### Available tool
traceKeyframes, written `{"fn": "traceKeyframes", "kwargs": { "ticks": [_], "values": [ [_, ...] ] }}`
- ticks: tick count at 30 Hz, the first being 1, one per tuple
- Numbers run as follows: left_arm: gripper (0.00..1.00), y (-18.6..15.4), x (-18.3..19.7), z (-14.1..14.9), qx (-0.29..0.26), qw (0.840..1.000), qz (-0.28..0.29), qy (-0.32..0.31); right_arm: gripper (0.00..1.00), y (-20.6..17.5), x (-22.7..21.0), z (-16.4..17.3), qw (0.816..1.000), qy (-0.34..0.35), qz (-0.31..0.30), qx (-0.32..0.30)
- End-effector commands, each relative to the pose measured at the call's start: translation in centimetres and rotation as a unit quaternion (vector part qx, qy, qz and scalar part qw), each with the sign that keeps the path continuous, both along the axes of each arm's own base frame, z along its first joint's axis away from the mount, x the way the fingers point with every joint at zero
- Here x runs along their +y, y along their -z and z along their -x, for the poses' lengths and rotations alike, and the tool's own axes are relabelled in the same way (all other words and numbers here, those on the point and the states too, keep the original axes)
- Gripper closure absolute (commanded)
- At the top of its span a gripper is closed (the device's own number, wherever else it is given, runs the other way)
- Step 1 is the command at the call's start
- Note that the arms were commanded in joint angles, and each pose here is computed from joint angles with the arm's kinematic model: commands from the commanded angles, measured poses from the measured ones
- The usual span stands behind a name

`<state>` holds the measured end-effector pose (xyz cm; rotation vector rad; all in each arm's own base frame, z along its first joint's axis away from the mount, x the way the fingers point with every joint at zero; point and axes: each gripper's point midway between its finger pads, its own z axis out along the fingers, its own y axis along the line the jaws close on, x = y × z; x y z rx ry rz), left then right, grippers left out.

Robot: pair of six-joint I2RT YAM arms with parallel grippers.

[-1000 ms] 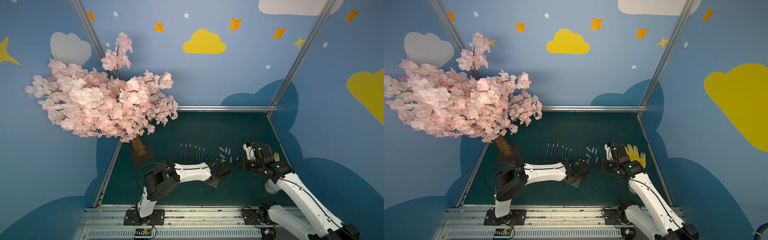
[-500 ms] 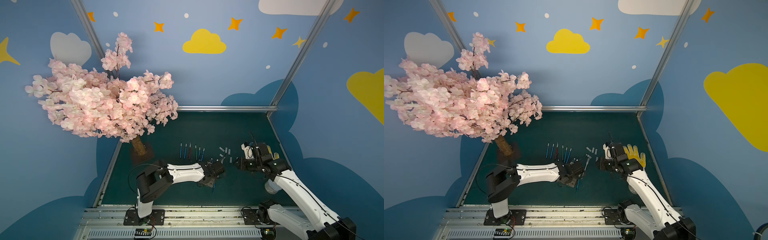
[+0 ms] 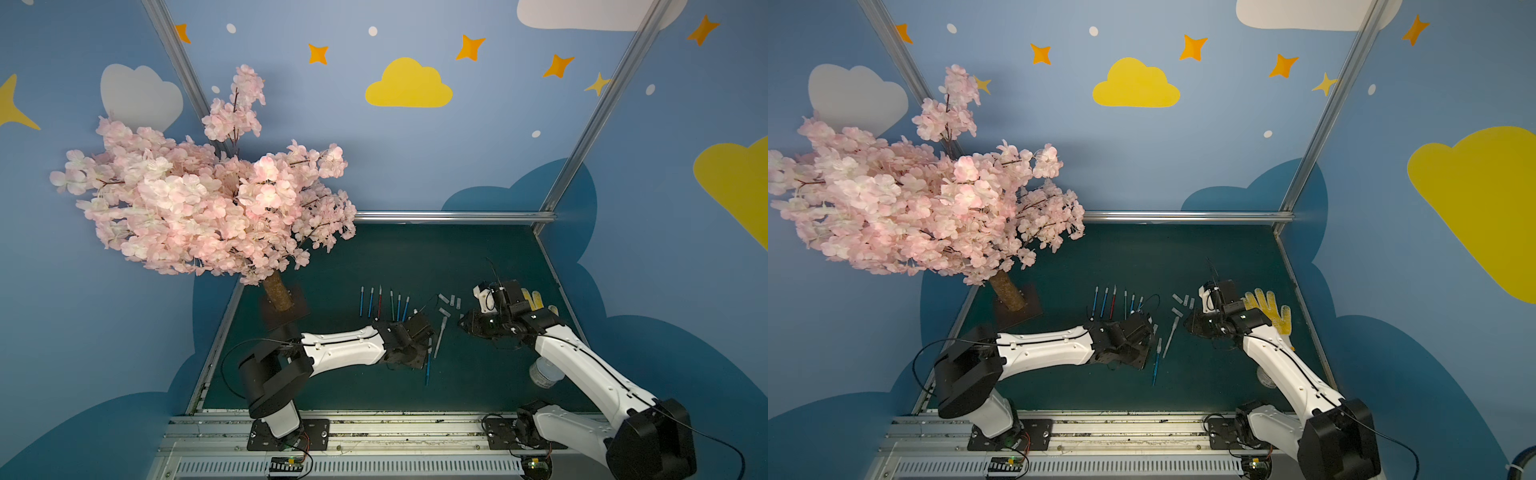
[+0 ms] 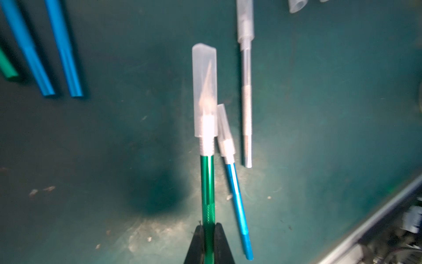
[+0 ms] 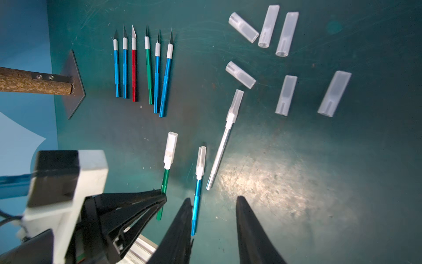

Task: Remove protective caps from carving knives
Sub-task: Pick up the carving knife from the center of the board, then remove the protective sleeve from the carving knife.

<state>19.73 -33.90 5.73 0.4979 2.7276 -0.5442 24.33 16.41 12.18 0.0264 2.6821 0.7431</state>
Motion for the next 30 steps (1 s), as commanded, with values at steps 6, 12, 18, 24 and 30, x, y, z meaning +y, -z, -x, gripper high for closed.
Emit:
{"fn": "traceKeyframes", "kwargs": {
  "ticks": [6, 12, 18, 24, 30],
  "values": [
    [0.90, -2.0, -1.7, -0.1, -0.004, 0.997, 0.074, 0.024, 0.66, -1.3, 3.2, -1.8, 0.999, -0.020, -0.030, 0.003],
    [0.90, -2.1, -2.0, -0.2, -0.007, 0.996, 0.082, 0.029, 0.66, -0.8, 5.2, -2.6, 0.999, -0.025, -0.014, 0.014],
    [0.91, -2.2, -2.1, -0.2, -0.008, 0.996, 0.079, 0.033, 0.65, 0.0, 6.4, -3.1, 0.999, -0.020, 0.013, 0.025],
    [0.91, -2.2, -2.1, -0.4, -0.012, 0.996, 0.082, 0.029, 0.64, 1.1, 6.3, -2.9, 0.998, -0.011, 0.041, 0.042],
    [0.91, -2.2, -2.3, -0.4, -0.014, 0.996, 0.085, 0.030, 0.61, 1.9, 6.4, -2.6, 0.998, -0.005, 0.046, 0.052]
  ]
}}
